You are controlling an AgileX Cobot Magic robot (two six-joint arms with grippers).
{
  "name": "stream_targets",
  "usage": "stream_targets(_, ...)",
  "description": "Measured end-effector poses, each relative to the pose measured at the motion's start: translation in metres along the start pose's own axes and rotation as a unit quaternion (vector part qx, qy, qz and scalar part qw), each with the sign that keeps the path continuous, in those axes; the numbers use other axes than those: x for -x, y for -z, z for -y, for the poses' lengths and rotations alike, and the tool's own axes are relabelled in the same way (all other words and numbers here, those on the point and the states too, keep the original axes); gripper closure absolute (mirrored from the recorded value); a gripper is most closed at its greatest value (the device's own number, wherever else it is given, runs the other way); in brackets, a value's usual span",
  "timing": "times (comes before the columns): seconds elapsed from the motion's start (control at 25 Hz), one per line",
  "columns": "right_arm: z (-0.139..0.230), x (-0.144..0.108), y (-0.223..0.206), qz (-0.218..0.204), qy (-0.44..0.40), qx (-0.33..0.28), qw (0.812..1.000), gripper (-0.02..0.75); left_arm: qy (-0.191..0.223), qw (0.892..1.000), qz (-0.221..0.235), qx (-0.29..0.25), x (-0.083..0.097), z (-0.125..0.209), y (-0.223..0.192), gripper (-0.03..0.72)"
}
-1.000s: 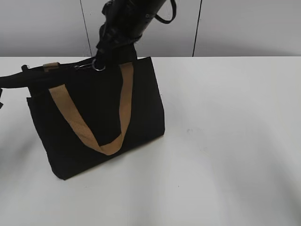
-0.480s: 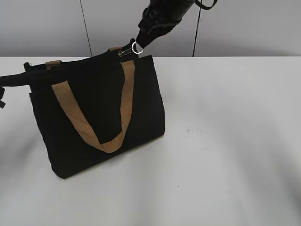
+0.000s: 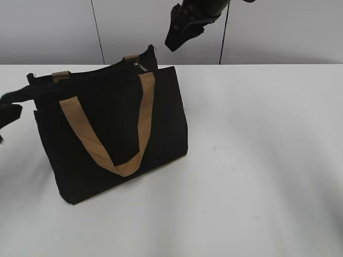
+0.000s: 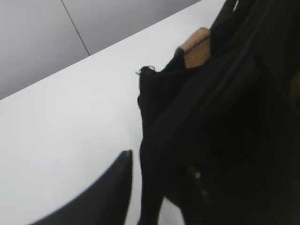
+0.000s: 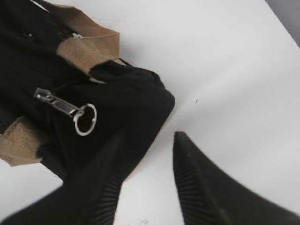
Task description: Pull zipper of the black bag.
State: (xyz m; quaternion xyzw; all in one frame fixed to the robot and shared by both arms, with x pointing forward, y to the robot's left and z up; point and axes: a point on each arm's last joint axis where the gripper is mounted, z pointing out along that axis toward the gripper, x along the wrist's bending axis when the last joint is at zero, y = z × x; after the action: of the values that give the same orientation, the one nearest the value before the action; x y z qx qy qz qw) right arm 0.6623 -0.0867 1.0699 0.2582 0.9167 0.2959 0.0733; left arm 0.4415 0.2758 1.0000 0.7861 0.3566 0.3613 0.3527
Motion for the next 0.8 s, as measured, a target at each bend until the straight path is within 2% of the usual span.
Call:
stream_targets(0.04,0.001,0.002,0.0,0.001,-0.001,-0.001,1.0,0.412,0.0,1.0,0.005,0.004,0.001,-0.001,0.0,0.342)
stream_targets(0.12,0.002,0.002,0.001,0.002,-0.002,-0.003,1.0,0.314,0.001,1.0,0.009,0.008,0.002,-0.002,0.0,0.153)
stream_targets(0.16,0.002,0.002,0.001,0.002,-0.002,-0.004,1.0,0.29,0.002,1.0,0.01,0.009,0.002,-0.002,0.0,0.089)
stream_targets(0.24,0.001,0.001,0.004,0.002,-0.001,-0.002,1.0,0.264,0.002,1.0,0.01,0.009,0.002,-0.002,0.0,0.032)
stream_targets(0.44,-0.006,-0.005,0.026,0.012,0.007,0.015,1.0,0.251,0.001,0.999,0.025,0.03,0.005,-0.006,0.002,0.051)
stream_targets(0.56,-0.009,-0.012,0.045,0.011,0.015,0.02,1.0,0.251,0.0,0.995,0.059,0.083,0.013,-0.018,0.011,0.068)
stream_targets(0.68,-0.009,-0.02,0.062,0.003,0.031,0.014,0.999,0.251,0.018,0.986,0.097,0.134,0.021,-0.029,0.023,0.088)
stream_targets(0.8,-0.012,-0.025,0.076,0.009,0.069,0.022,0.997,0.251,0.01,0.979,0.144,0.142,0.03,-0.032,0.029,0.121)
